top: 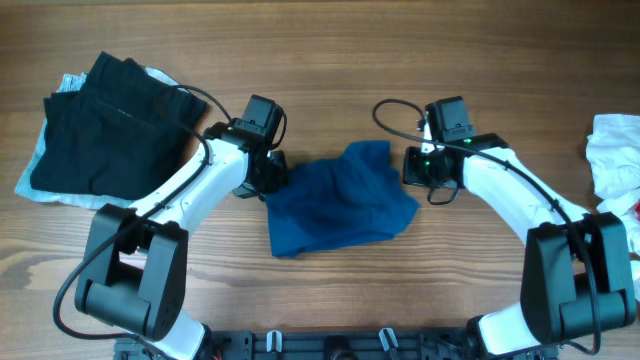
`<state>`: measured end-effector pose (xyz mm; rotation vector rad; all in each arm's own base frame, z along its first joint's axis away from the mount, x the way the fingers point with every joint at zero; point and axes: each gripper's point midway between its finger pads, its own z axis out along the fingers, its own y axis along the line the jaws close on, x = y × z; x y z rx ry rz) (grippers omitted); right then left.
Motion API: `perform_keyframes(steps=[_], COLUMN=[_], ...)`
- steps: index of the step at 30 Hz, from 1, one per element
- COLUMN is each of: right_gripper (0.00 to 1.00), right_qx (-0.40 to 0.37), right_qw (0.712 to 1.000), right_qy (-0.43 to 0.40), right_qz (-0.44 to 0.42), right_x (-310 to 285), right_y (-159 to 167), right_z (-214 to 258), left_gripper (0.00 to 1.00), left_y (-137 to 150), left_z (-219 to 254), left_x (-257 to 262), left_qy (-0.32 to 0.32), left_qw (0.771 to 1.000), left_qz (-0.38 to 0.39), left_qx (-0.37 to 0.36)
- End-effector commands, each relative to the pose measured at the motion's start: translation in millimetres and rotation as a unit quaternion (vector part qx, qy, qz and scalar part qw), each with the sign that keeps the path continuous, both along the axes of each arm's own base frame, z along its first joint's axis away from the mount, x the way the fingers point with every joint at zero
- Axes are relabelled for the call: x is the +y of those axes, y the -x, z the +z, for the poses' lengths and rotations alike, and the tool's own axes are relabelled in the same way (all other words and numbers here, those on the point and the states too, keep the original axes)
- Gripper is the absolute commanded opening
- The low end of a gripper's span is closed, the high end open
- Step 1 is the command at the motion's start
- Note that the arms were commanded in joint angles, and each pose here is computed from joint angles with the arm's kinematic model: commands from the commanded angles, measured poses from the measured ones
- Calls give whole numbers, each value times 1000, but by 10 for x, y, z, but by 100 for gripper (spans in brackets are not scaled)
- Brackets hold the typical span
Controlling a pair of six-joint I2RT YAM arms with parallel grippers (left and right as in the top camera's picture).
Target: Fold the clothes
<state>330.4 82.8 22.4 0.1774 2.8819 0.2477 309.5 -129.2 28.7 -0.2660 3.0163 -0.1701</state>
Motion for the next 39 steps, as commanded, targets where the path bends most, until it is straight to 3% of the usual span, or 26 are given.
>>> perform_keyframes(steps=[1, 3, 4, 5, 6, 11, 17, 22, 25, 29, 30, 31, 32, 35, 39], right_gripper=[4, 6, 42, 63, 66, 64, 64, 58, 45, 46, 43, 34, 8, 4, 4], right_qx=[-17, -44, -72, -94, -104, -154, -142, -130, -142, -146, -146, -147, -147, -142, -84], right_qw=[1000, 995, 983, 976, 975, 963, 955, 956, 948, 939, 939, 939, 939, 945, 989], right_qy=[9, -58, -104, -127, -128, -149, -185, -184, -199, -215, -214, -214, -214, -203, -105], right_qz=[-20, 72, 129, 150, 150, 166, 186, 185, 205, 226, 226, 226, 226, 211, 66], right_x=[-100, 209, 416, 513, 523, 632, 826, 828, 895, 953, 952, 953, 953, 909, 443], right_y=[-80, -140, -187, -242, -287, -485, -516, -499, -501, -464, -464, -467, -468, -486, -512], right_z=[98, 188, 289, 362, 386, 486, 264, 157, 213, 250, 247, 248, 248, 215, -68], left_gripper=[4, 4, 4, 4, 4, 4, 4, 4, 4, 4, 4, 4, 4, 4, 4], left_y=[127, 142, 139, 134, 133, 117, 110, 110, 111, 112, 111, 111, 111, 112, 185], left_z=[-153, -157, -157, -156, -156, -156, -156, -156, -156, -156, -156, -156, -156, -156, -161], left_x=[218, 224, 224, 222, 221, 206, 177, 177, 178, 178, 178, 178, 178, 178, 242], left_qy=[-55, -56, -56, -55, -55, -52, -44, -44, -44, -44, -44, -44, -44, -44, -60], left_qw=[998, 998, 998, 998, 998, 998, 999, 999, 999, 999, 999, 999, 999, 999, 998], left_qz=[18, 17, 17, 17, 18, 18, 17, 17, 17, 17, 17, 17, 17, 17, 17], left_qx=[20, 22, 22, 21, 21, 18, 18, 17, 18, 18, 18, 18, 18, 18, 32])
